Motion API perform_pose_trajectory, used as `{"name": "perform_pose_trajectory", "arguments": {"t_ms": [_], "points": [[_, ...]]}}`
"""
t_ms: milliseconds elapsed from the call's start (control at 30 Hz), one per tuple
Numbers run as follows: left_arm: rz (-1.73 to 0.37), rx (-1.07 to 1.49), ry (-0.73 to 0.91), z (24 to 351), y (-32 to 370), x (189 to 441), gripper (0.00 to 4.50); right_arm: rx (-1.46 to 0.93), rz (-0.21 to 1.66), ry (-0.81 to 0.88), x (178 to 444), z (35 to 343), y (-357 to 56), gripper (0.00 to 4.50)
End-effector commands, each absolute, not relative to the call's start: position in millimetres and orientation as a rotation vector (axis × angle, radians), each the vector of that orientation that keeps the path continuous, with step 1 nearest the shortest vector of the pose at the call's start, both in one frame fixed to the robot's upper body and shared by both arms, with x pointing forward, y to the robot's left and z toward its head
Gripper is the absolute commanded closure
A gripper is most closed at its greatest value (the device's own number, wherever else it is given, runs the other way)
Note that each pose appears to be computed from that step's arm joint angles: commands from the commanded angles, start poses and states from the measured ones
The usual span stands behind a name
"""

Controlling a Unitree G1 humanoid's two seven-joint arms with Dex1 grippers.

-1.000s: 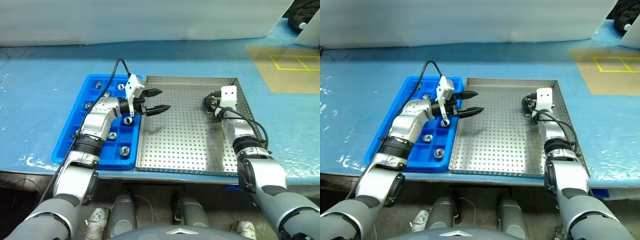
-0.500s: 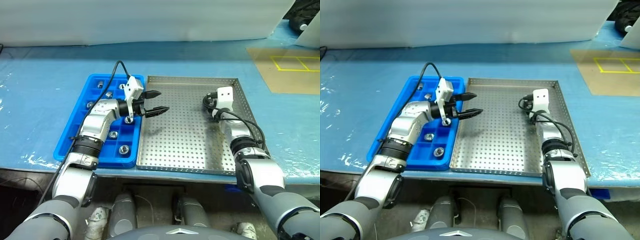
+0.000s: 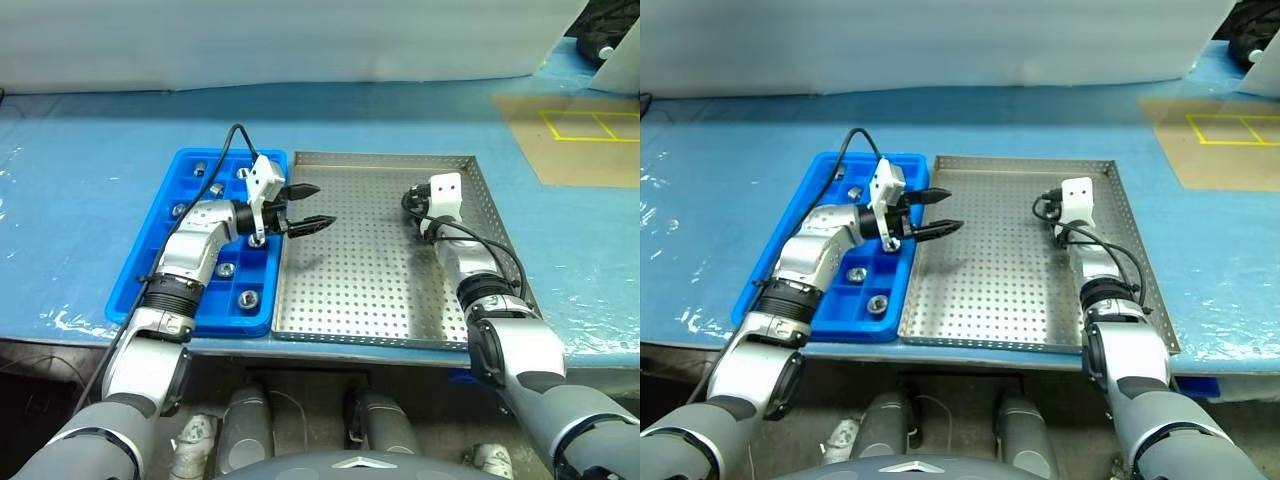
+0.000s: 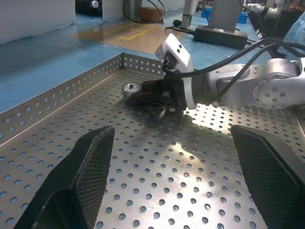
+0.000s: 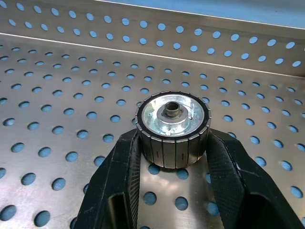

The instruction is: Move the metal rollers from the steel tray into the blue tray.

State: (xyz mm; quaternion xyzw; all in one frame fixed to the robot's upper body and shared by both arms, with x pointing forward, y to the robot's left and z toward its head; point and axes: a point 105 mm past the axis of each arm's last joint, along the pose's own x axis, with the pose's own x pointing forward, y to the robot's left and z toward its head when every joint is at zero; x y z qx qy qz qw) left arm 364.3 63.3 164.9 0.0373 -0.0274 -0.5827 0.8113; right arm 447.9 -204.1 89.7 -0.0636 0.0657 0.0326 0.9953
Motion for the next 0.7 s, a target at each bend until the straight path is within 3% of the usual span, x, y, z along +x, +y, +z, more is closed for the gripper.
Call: {"name": "perform_pose_trajectory", "arguments": {"t_ms": [33,333,567,700], "points": [[-1.263,0.107,-0.101,178,66,358,0.37,-0.150,0.080,0.047,454,117,-199,2.87],[-1.246,0.141,-0.106,187,80,360,0.37,-0.181,0.234,-0.079,451,158,-167,2.87],[-1.273,0.172,-0.081,184,87,351,0.37,-0.183,0.291,-0.114,446,171,-148,2.87],[-1.271,0.228,-0.061,191,111,342,0.37,-0.185,0.479,-0.135,434,182,-117,2.87]]}}
